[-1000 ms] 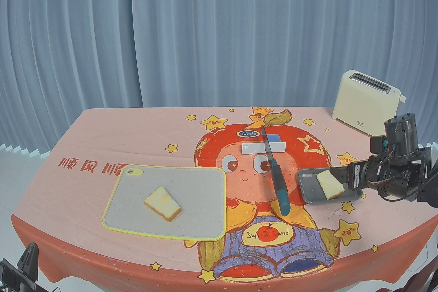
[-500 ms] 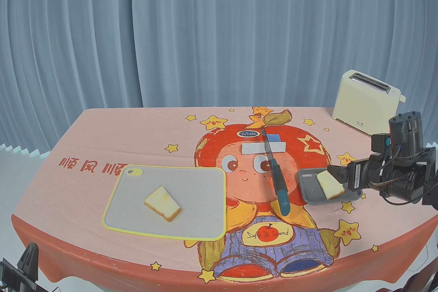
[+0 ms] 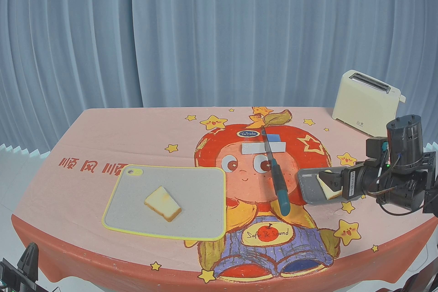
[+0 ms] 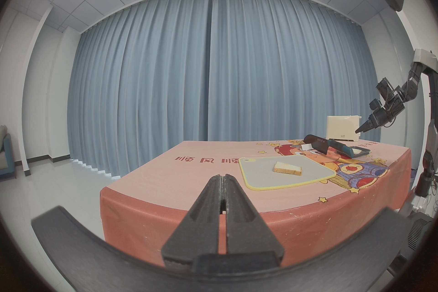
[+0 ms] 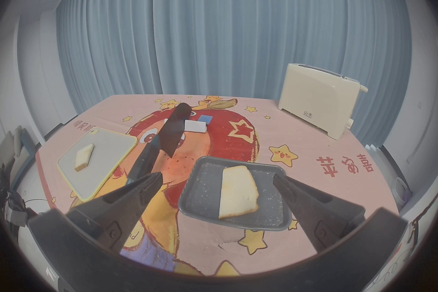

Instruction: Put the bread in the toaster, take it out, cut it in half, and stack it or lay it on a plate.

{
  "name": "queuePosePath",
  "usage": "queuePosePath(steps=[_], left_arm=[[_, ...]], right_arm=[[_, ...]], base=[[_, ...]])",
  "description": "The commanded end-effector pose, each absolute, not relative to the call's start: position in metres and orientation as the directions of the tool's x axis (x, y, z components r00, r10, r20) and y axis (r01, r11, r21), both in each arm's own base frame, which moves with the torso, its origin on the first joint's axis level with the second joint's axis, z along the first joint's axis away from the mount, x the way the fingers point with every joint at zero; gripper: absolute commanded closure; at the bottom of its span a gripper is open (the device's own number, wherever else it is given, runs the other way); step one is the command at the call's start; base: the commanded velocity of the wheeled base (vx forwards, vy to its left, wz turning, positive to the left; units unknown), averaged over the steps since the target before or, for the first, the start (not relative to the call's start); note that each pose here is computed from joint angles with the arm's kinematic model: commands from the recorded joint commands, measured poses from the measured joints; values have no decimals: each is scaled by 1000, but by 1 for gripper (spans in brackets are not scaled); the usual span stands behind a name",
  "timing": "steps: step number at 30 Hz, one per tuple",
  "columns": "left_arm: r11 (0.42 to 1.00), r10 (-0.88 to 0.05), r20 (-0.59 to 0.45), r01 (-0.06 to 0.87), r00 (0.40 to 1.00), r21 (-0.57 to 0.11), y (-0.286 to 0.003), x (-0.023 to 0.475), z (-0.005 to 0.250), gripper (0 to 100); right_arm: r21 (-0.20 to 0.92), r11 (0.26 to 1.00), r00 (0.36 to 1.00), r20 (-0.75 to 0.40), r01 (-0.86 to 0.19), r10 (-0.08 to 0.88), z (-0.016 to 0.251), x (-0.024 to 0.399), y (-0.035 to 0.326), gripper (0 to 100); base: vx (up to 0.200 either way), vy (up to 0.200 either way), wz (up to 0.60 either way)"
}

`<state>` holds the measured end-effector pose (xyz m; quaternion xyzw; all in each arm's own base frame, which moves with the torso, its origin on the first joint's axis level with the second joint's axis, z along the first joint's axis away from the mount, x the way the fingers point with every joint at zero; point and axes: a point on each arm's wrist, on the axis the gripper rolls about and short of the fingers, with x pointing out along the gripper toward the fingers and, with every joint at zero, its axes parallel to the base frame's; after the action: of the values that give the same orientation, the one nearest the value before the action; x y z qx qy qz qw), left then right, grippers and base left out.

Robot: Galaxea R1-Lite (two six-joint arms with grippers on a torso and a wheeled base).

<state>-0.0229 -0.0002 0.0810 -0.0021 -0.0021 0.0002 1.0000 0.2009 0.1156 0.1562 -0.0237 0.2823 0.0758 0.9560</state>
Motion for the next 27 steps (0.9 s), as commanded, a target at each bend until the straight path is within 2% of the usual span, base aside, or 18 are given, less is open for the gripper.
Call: queuePosePath(steps=[1,24,27], left_arm=[[1000,2,-5,-2,1000,-5,0,-22,76,100],[1000,0,-3,0,1000,-5,0,-22,76,100],[1000,2,-5,-2,1000,-5,0,-22,76,100]], right_arm=[[-1,984,829,-540,-177,148,157,197,119,0],[8,979,840,-512,-203,178,165,190,121,0],[9,978,841,-510,-207,183,166,188,122,0]], base=[[0,0,0],[0,0,0],[0,200,0]])
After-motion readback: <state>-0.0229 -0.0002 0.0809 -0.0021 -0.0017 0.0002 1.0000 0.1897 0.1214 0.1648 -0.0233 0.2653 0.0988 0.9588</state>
